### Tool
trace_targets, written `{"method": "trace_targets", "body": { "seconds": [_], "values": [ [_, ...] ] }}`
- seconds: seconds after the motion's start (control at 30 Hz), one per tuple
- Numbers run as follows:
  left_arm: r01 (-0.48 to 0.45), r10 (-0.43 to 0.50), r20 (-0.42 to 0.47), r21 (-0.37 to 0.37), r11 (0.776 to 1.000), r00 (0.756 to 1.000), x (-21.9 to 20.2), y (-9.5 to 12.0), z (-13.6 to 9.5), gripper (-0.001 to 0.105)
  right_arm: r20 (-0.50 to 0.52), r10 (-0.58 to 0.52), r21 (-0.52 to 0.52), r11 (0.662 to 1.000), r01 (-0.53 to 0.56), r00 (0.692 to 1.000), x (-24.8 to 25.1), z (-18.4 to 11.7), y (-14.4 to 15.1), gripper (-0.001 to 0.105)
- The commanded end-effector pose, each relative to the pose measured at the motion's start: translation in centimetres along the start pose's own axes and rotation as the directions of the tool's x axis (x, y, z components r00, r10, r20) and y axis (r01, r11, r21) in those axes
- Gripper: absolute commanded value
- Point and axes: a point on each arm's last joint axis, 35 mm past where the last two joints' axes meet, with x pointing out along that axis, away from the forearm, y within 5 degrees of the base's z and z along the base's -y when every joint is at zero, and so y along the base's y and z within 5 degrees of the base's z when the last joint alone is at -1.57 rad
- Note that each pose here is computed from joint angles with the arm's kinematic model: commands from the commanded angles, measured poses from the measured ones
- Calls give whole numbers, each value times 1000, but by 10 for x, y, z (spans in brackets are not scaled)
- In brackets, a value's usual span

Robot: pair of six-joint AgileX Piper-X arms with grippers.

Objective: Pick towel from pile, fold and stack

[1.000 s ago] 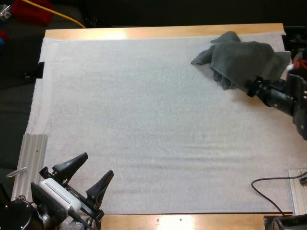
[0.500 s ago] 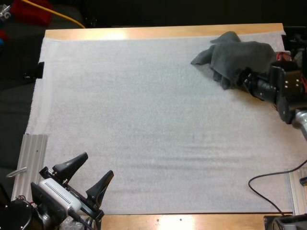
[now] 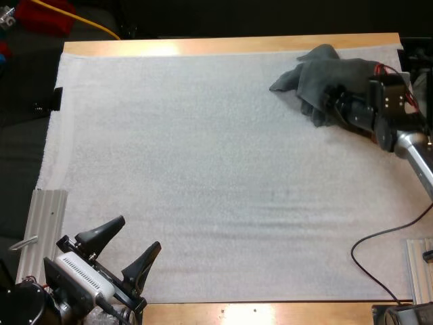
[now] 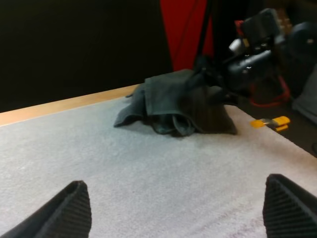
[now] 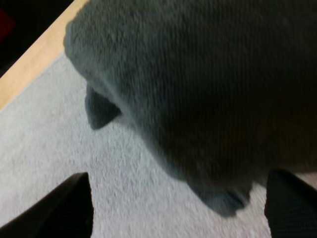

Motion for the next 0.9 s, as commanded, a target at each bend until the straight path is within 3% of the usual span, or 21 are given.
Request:
{"method": "trace_targets", "body": {
  "seconds": [0.0,0.37,0.6,0.73,0.87],
  "values": [
    [24,-24,8,10,1000,1000,-1,-2,3,70,12,-2,-2,1000,2,1000,4,5,2,70],
    [34,-34,5,9,999,999,-1,-3,2,70,-58,-56,10,998,57,997,44,-4,-10,70],
    [32,-32,-32,-22,999,999,-1,-2,-2,70,-83,-73,13,997,74,994,56,-10,-15,46],
    [31,-32,-35,-25,999,999,-1,-2,-3,70,-71,-70,11,997,71,995,57,-9,-16,45],
    [31,-32,-35,-25,999,999,-1,-2,-3,70,-72,-65,11,998,66,995,57,-9,-15,27]
  ]
}}
